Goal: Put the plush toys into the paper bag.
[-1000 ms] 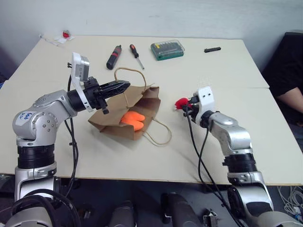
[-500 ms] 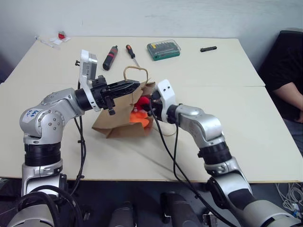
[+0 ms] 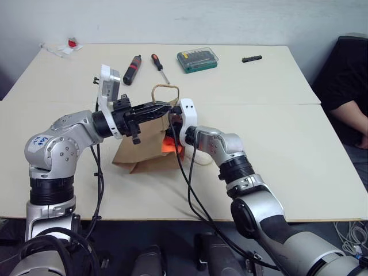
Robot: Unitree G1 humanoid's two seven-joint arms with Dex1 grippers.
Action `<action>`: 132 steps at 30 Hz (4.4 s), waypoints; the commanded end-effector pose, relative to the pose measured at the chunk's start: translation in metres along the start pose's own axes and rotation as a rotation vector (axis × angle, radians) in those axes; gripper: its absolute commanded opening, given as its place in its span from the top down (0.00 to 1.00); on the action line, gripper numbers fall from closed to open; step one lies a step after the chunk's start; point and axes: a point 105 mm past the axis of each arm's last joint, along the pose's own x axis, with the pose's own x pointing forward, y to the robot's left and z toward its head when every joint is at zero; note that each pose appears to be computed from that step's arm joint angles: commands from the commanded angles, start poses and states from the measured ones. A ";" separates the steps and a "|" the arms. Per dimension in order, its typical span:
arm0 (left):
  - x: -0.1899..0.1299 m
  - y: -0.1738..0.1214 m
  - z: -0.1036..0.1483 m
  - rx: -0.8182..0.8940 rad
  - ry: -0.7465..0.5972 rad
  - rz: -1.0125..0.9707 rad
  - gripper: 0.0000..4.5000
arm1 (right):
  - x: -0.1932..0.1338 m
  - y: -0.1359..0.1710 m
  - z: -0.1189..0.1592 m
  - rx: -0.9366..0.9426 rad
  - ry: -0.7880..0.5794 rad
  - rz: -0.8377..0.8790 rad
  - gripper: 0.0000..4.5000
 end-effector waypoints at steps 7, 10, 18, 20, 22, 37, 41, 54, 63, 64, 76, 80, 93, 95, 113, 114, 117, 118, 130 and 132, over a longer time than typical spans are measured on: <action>-0.004 0.014 0.016 0.059 -0.035 0.040 1.00 | -0.088 0.014 0.017 -0.269 -0.044 0.089 0.01; -0.004 0.014 0.016 0.060 -0.038 0.039 1.00 | -0.135 0.001 -0.001 -0.193 -0.020 0.029 0.01; -0.001 0.013 0.017 0.067 -0.024 0.017 1.00 | -0.189 -0.036 -0.049 0.253 -0.074 -0.204 0.01; 0.000 0.013 0.019 0.072 -0.022 0.011 1.00 | -0.181 -0.046 -0.059 0.397 -0.106 -0.240 0.01; 0.001 0.014 0.020 0.075 -0.021 0.010 1.00 | -0.168 -0.049 -0.063 0.489 -0.130 -0.232 0.01; 0.003 0.009 0.021 0.085 -0.017 0.006 1.00 | -0.108 -0.042 -0.045 0.567 -0.204 -0.127 0.55; 0.002 0.010 0.020 0.084 -0.017 0.014 1.00 | -0.113 -0.041 -0.041 0.488 -0.205 -0.127 0.87; 0.013 0.023 0.068 0.057 -0.258 0.104 1.00 | -0.216 -0.002 0.096 -0.246 -0.472 -0.118 0.99; 0.030 0.038 0.040 0.041 -0.244 0.148 1.00 | -0.196 0.015 0.094 -0.560 -0.407 -0.149 0.99; 0.029 0.040 0.036 0.035 -0.239 0.158 1.00 | -0.190 0.014 0.087 -0.587 -0.390 -0.162 0.99; -0.001 0.032 0.037 0.045 -0.204 0.175 0.73 | -0.195 0.021 0.077 -0.532 -0.445 -0.107 0.71; -0.023 0.016 0.035 0.062 -0.155 0.173 0.46 | -0.214 0.027 0.070 -0.481 -0.416 -0.044 0.41; -0.028 -0.001 -0.044 0.100 0.052 0.206 0.00 | -0.186 -0.005 0.008 -0.411 -0.174 -0.050 0.29; -0.022 0.005 -0.051 0.130 0.056 0.204 0.00 | -0.167 -0.007 0.004 -0.427 -0.166 -0.045 0.46; 0.025 0.021 -0.066 0.167 -0.013 0.280 0.00 | -0.092 -0.004 -0.007 -0.554 -0.148 -0.007 1.00; 0.025 0.027 -0.066 0.167 -0.017 0.313 0.00 | -0.092 -0.003 -0.007 -0.555 -0.149 -0.003 1.00; 0.029 0.040 -0.062 0.168 -0.040 0.373 0.04 | -0.092 0.001 -0.006 -0.552 -0.164 0.008 1.00; 0.030 0.041 -0.062 0.165 -0.041 0.373 0.09 | -0.092 0.001 -0.006 -0.551 -0.170 0.007 1.00; 0.030 0.041 -0.059 0.136 -0.048 0.248 0.90 | -0.137 0.004 -0.004 -0.542 -0.189 0.044 1.00; 0.032 0.034 -0.054 0.138 -0.042 0.153 0.99 | -0.163 0.009 -0.004 -0.562 -0.170 0.075 1.00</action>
